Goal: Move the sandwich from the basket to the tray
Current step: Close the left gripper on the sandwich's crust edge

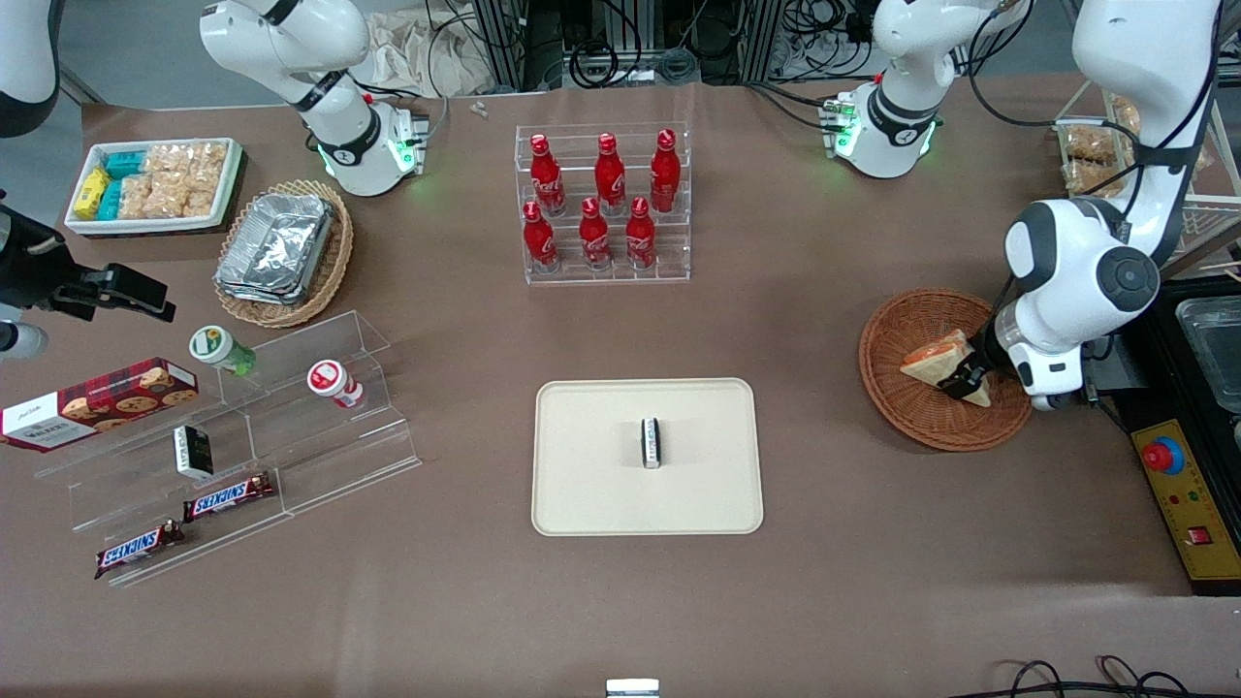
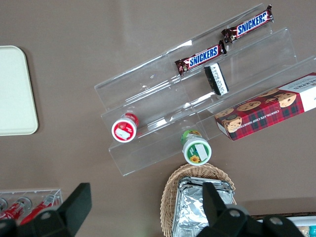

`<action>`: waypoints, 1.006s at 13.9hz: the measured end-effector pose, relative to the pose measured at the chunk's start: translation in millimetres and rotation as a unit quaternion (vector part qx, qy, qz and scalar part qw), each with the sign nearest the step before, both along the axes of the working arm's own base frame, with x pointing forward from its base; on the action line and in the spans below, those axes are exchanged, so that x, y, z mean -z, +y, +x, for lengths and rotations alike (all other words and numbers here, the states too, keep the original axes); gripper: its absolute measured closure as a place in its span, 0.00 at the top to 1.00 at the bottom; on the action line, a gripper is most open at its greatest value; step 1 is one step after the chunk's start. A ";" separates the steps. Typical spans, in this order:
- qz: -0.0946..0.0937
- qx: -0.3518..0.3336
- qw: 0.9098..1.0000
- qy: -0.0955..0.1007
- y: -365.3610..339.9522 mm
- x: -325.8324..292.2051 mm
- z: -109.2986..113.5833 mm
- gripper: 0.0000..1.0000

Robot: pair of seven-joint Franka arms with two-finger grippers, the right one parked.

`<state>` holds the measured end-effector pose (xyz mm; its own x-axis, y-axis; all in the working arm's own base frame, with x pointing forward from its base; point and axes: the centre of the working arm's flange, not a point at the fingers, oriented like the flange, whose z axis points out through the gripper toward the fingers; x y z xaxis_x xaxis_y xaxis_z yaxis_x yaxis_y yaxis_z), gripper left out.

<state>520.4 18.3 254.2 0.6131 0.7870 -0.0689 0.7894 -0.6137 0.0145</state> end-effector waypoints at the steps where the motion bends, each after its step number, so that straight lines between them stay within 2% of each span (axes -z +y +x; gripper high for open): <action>1: -0.001 -0.001 1.000 -0.001 0.1 4.4 -2.3 0.97; 7: -0.003 -0.005 1.000 0.001 0.3 10.6 -3.9 0.97; 10: 0.002 -0.012 1.000 0.028 -1.9 -10.5 -1.8 0.97; 14: 0.006 -0.016 0.999 0.041 -3.4 -35.7 6.8 0.97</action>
<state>527.1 14.9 289.9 0.5802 0.8072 -0.1086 0.8070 -0.5877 -0.0572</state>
